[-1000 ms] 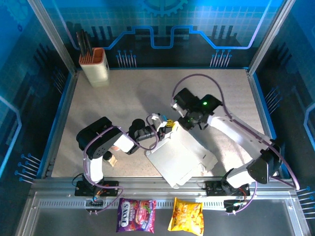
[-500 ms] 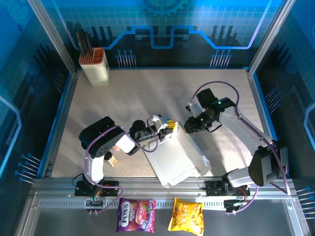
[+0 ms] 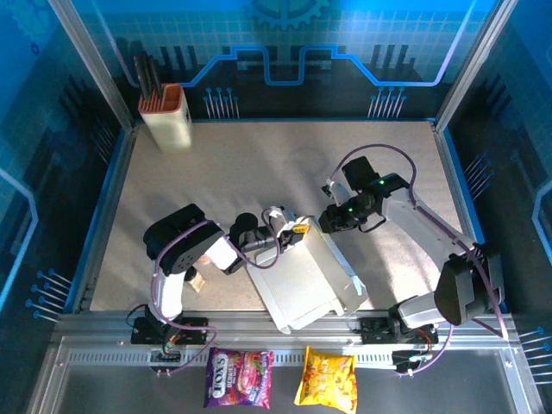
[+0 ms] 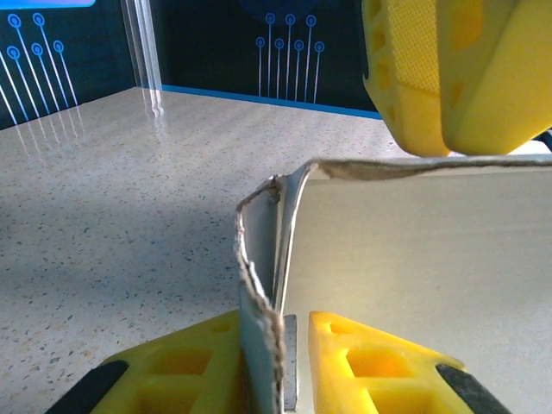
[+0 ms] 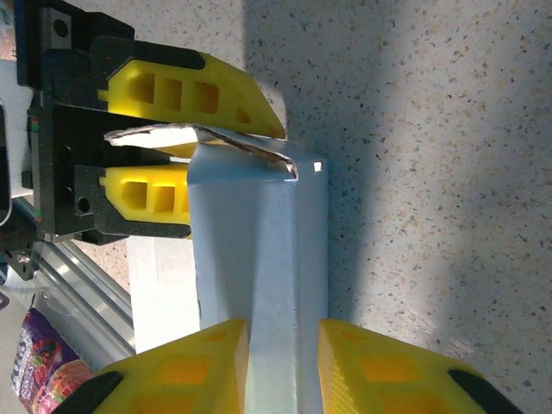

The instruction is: Fold the paper box

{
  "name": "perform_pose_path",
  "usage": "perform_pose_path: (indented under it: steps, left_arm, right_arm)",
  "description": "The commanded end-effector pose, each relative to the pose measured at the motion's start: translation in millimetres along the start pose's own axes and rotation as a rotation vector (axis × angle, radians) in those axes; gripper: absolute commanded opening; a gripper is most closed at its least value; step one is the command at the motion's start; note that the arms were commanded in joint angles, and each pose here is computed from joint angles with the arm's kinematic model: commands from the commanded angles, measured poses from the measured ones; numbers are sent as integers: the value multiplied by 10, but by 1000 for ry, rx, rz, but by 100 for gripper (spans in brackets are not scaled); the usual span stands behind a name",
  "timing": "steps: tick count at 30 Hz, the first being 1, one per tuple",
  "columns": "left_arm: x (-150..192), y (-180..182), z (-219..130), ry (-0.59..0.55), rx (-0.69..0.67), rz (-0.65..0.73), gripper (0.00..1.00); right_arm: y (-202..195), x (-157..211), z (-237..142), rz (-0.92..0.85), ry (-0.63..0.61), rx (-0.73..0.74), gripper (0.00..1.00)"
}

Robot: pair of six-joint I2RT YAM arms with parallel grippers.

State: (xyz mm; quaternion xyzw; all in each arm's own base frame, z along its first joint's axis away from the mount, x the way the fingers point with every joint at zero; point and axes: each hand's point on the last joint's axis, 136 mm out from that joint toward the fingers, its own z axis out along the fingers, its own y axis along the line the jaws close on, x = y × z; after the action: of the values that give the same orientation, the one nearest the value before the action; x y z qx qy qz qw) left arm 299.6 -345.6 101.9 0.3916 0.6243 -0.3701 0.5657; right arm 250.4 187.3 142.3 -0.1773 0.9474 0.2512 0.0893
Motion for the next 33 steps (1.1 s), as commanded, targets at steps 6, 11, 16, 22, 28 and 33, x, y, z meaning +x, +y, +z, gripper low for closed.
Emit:
perform_pose_path:
  steps: [6, 11, 16, 22, 28, 33]
  left_arm:
    - [-21, -66, 26, -8, 26, 11, 24]
    - [-30, -59, 29, -9, 19, 13, 19]
    - [-44, -26, 41, -13, 3, 3, 8]
    - [-86, -94, 84, -25, 42, 4, 2]
    - [-320, -135, 120, -78, 59, 47, 0]
    - [-458, -86, 206, -114, 65, 80, 0]
  right_arm:
    - [47, 37, 160, -16, 42, 34, 27]
    - [67, 28, 177, -27, 49, 48, 26]
    - [90, 11, 149, -32, 44, 52, 26]
    - [164, -153, -188, -41, -56, 68, 32]
    - [53, -212, -432, 12, -135, 47, 37]
    - [-38, -112, -339, 53, -108, 4, 41]
